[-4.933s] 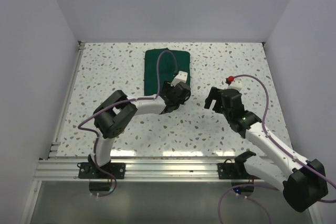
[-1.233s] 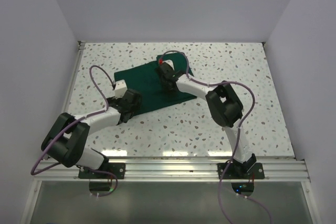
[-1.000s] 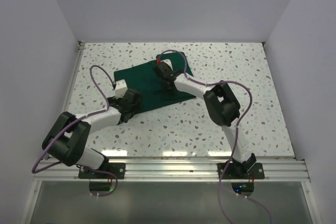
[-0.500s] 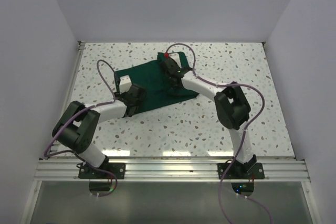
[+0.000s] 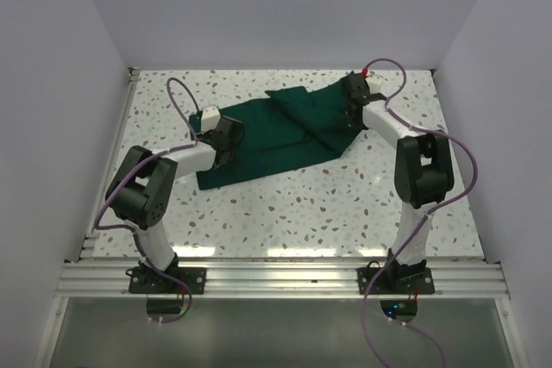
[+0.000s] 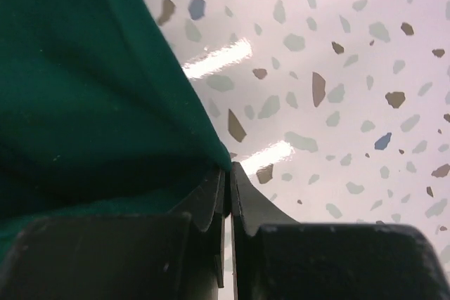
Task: Open and lay out the surgical kit
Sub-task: Open the surgical kit at the center of the board.
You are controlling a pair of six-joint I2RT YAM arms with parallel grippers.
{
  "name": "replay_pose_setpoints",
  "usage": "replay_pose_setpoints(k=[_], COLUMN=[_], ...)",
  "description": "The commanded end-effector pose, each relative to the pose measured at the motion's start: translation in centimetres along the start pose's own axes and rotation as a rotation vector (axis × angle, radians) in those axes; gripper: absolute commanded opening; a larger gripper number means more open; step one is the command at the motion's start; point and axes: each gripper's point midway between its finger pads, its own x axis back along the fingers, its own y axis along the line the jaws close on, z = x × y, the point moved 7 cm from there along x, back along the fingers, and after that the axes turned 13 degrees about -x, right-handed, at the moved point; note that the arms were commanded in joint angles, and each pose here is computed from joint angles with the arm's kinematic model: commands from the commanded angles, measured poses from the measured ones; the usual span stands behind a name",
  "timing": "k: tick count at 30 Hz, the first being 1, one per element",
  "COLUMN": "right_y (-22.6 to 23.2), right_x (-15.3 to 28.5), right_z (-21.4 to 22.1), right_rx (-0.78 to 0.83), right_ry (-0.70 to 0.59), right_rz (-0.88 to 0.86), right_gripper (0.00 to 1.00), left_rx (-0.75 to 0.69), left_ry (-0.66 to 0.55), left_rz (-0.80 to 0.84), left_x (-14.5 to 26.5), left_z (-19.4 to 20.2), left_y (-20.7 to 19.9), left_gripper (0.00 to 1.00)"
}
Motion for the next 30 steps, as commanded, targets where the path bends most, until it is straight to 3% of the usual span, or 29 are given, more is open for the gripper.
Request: replay_pose_setpoints(k=[1,3,5,6,7,9,10,11,17,20,25,30], right_y=[-2.0,-2.7,-3.6,-3.8,-4.1,-5.5,-6.2,-6.8,-7.5,-5.8,0.1,7.0], right_x=[-1.6,-2.7,-3.7,-4.3,-4.8,-5.7,-6.0,-6.1,-3.3,-0.1,6.1,7.5], right_z=[0.1,0.5,0.4,0.8,0.6,0.1,-0.5,-0.9,-3.9,-5.0,-6.1,-4.9], right_rx=[-0.028,-0.029,-0.039,-0.037,-0.040,-0.057,-0.080,-0.090,-0.187,-0.229,-0.099,-0.001], right_ry=[-0.006,0.010,0.031,0.041,0.038,0.039,0.039,0.028,-0.049,-0.059,-0.147,-0.047], right_rz=[0.099,0.122,0.144,0.162,0.178,0.231,0.252,0.275,0.223,-0.003,-0.283,-0.603], right_gripper=[0.00,0.00,0.12,0.34,0.35,0.56,0.73,0.98,0.98,0.98,0.98,0.99], left_rx=[-0.012,-0.009,-0.012,-0.012,-0.022,-0.041,-0.062,-0.094,-0.152,-0.118,-0.072,-0.072], left_ry=[-0.019,-0.011,-0.004,-0.005,0.002,-0.005,-0.004,0.000,0.030,0.057,0.082,0.127], left_rz=[-0.061,-0.062,-0.062,-0.065,-0.070,-0.096,-0.116,-0.133,-0.134,-0.074,0.008,0.011], left_x=[-0.7,-1.2,-1.6,-1.8,-2.0,-2.2,-2.6,-2.8,-4.9,-6.2,-8.6,-11.4], left_z=[-1.6,-1.6,-1.4,-1.6,-1.5,-2.2,-2.1,-2.3,-4.8,-5.4,-6.2,-7.4], left_y=[0.7,0.9,0.8,0.9,0.8,1.1,1.1,1.4,0.8,0.7,0.9,0.5], left_gripper=[0.00,0.00,0.00,0.00,0.00,0.00,0.00,0.00,0.00,0.00,0.00,0.00])
